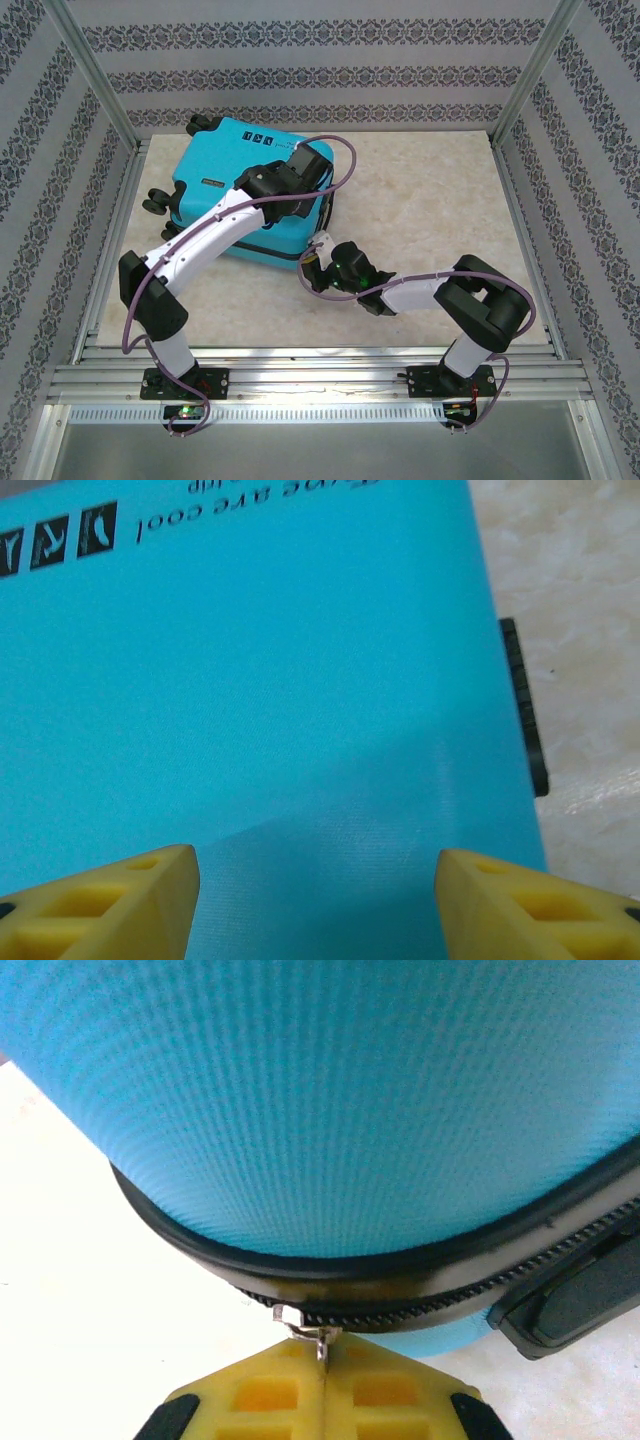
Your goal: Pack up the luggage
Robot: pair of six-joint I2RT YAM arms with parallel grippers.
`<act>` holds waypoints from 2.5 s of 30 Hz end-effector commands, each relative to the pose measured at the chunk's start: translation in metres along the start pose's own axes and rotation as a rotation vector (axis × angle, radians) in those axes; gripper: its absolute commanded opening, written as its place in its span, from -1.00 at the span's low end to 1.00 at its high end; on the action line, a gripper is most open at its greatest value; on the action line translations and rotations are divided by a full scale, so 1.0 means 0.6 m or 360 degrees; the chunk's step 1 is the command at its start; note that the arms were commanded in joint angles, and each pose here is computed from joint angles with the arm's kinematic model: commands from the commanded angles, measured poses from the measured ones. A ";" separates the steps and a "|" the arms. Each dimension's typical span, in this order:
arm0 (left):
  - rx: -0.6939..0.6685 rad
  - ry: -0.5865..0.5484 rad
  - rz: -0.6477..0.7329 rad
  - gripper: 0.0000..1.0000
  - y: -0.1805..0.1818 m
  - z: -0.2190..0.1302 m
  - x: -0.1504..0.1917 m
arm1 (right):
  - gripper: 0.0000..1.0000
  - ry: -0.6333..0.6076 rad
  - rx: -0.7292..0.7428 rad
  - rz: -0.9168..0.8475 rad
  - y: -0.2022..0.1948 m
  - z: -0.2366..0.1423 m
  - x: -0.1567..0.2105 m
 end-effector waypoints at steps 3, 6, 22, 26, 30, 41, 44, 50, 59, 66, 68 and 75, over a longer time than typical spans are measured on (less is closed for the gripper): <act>-0.0094 0.0051 0.0078 0.28 -0.009 -0.001 0.004 | -1.00 -0.0232 -0.0079 -0.0058 0.008 -0.026 -0.056; -0.0115 0.0065 0.0102 0.28 -0.013 0.003 0.003 | -1.00 -0.0240 -0.0094 -0.0085 0.002 -0.031 -0.057; -0.0185 0.0214 0.0228 0.24 -0.022 0.039 0.040 | -1.00 -0.0224 -0.0445 -0.0174 0.005 -0.049 -0.066; -0.0190 0.0234 0.0252 0.22 -0.020 0.041 0.049 | -1.00 -0.0255 -0.0267 -0.0114 -0.026 -0.050 -0.078; -0.0205 0.0259 0.0261 0.20 -0.013 0.043 0.058 | -1.00 -0.0282 -0.0066 -0.0043 -0.060 -0.057 -0.098; -0.0211 0.0283 0.0257 0.17 -0.004 0.048 0.073 | -1.00 -0.0340 0.0230 0.0205 -0.117 -0.080 -0.143; -0.0207 0.0284 0.0251 0.16 -0.002 0.047 0.077 | -1.00 -0.0347 0.0236 0.0329 -0.127 -0.080 -0.143; -0.0140 0.0267 0.0236 0.15 -0.008 0.046 0.079 | -1.00 -0.0358 0.0028 0.0496 -0.101 -0.073 -0.134; 0.0109 0.0020 0.0189 0.39 -0.076 0.010 0.008 | -1.00 -0.0319 -0.0125 0.0369 -0.071 -0.066 -0.123; 0.0208 -0.0046 0.0176 0.46 -0.114 0.010 -0.038 | -1.00 -0.0293 -0.0175 0.0349 -0.063 -0.061 -0.121; 0.0192 -0.0010 0.0208 0.46 -0.124 0.022 -0.040 | -1.00 -0.0290 -0.0185 0.0344 -0.061 -0.060 -0.121; -0.0072 0.0197 0.0350 0.42 -0.128 0.086 -0.040 | -1.00 -0.0295 -0.0222 0.0316 -0.054 -0.062 -0.125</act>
Point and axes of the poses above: each hand's point on the last joint's axis, 136 mm out from that joint toward the fingers, its own z axis out along the fingers, its own y axis along the line the jaws close on, x = y × z, the point moved 1 cm from there along -z, back along the fingers, and after that the axes turned 7 degrees about z, right-handed, at the moved point
